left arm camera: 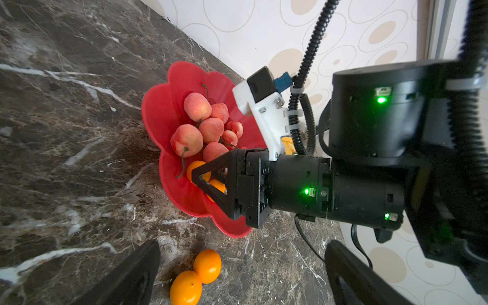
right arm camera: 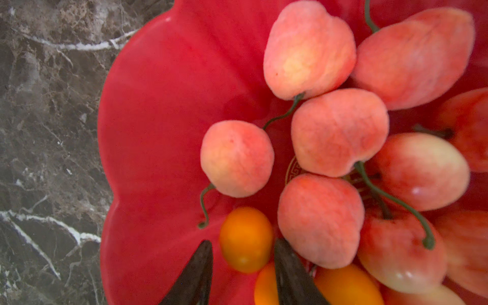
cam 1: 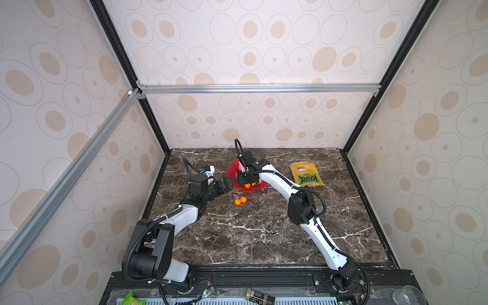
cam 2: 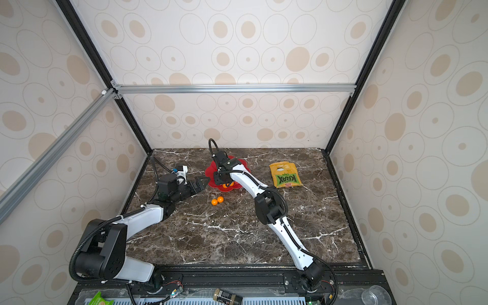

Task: Arrange fruit in a fruit bowl
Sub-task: Place the fruit in the fruit bowl, then pick up the fruit from the center of the table.

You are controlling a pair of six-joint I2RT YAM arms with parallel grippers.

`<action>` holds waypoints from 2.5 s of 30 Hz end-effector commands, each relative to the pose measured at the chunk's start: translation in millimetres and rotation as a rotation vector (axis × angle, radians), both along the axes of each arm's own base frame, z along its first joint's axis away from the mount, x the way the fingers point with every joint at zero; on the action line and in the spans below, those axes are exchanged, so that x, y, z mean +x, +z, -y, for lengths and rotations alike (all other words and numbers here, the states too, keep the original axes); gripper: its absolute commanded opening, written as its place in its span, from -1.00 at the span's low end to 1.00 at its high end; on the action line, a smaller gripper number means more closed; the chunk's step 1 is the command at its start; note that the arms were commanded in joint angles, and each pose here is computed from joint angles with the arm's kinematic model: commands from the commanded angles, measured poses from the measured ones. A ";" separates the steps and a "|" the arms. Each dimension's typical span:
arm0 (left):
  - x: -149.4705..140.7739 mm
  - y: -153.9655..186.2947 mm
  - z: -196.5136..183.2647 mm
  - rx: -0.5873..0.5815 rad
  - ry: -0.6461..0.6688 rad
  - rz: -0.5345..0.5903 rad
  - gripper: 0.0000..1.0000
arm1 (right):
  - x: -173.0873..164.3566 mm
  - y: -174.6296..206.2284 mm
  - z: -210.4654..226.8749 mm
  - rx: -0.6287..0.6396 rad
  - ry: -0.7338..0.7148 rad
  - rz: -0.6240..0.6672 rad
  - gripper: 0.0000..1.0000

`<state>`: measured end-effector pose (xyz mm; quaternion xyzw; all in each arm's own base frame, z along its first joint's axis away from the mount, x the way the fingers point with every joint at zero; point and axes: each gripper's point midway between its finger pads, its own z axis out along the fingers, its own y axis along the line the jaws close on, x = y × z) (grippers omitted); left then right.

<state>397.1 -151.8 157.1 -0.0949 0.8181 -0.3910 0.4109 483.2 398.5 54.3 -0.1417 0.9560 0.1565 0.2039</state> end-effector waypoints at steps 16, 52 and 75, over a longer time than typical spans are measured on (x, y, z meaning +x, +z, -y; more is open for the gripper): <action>-1.6 14.7 -6.2 0.030 0.008 0.039 0.96 | 0.9 31.9 3.6 0.012 0.008 0.035 -0.12; -58.2 23.0 -17.8 0.069 0.022 0.038 0.96 | -99.1 91.3 32.6 0.038 0.012 0.130 -0.06; -93.0 -10.8 -55.8 -0.001 0.130 -0.018 0.96 | -138.4 37.0 -9.2 -0.075 0.167 0.068 -0.09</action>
